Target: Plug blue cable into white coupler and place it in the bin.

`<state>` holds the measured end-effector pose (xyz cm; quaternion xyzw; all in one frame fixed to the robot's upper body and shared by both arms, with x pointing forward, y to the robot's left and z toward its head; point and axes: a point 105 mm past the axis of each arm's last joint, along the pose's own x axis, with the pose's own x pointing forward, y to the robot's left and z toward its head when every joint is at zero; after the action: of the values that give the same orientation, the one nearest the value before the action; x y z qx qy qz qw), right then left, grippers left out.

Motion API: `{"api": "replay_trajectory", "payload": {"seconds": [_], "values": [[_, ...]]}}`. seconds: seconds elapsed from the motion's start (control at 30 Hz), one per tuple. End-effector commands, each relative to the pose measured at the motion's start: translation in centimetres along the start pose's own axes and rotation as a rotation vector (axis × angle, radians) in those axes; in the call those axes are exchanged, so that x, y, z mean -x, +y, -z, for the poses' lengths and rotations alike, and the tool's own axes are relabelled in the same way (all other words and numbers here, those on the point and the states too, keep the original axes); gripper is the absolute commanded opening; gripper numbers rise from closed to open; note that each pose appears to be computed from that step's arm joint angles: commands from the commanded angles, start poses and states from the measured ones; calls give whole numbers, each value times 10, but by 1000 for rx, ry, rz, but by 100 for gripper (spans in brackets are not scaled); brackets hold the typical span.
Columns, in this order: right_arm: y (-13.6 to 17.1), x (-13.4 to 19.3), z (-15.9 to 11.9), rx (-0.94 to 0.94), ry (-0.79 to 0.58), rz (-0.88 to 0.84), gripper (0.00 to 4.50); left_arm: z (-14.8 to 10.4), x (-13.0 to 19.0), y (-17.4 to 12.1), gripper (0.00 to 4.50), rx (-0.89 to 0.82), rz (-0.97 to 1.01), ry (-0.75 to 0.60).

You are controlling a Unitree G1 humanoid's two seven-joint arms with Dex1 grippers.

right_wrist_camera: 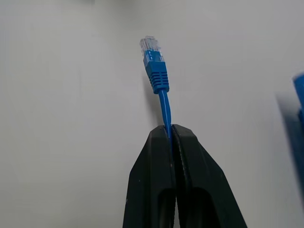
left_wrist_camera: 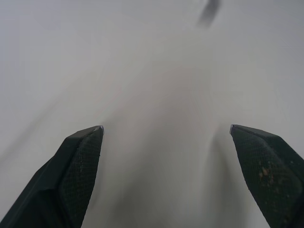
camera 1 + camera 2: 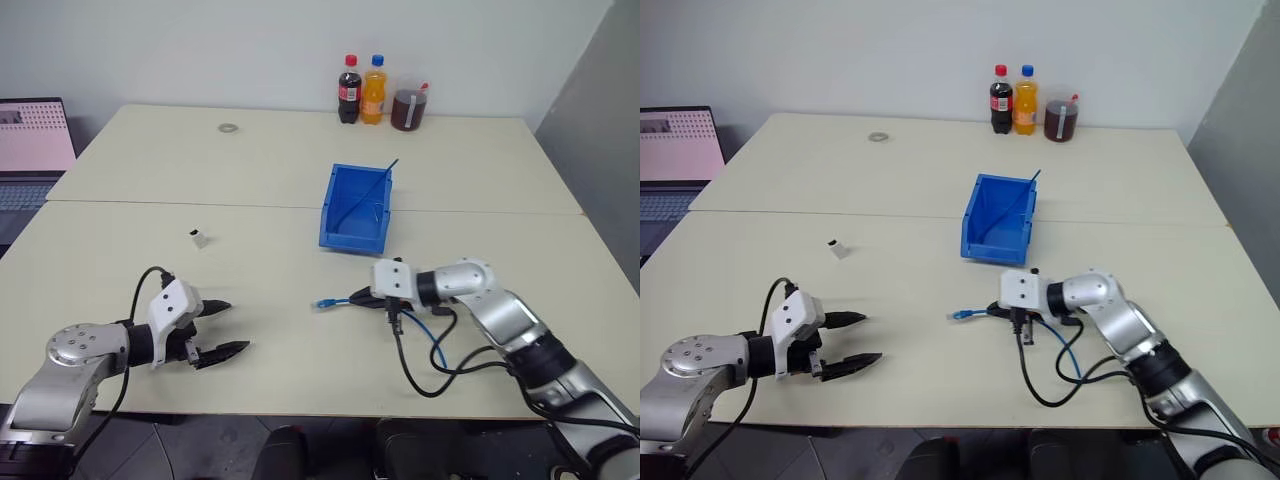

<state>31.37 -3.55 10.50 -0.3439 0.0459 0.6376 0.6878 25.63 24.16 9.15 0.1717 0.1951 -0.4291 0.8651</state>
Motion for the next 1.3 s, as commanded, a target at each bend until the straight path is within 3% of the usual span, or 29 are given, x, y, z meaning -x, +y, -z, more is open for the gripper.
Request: {"api": "replay_trajectory", "payload": {"seconds": [0.03,0.27,0.3,0.43,0.6,0.8,1.3], "values": [[-3,-15,-13,65,-27,-31,3,-7,6,0,450,-44,-2,-12],[-1,-37,-18,50,-43,-51,3,-11,3,-9,450,-56,19,-6],[-1,-37,-18,42,-47,-52,48,-13,3,-10,450,-57,22,-7],[0,-36,-19,31,-54,-57,128,-21,-3,-12,450,-70,42,-10],[0,-27,-23,5,-74,-65,263,-29,-11,-12,450,-82,65,-16],[15,12,-37,-58,-91,-159,417,-38,-29,-7,450,-88,106,-28],[23,33,-49,-131,-102,7,417,-21,-63,-14,450,-164,212,82]]}}
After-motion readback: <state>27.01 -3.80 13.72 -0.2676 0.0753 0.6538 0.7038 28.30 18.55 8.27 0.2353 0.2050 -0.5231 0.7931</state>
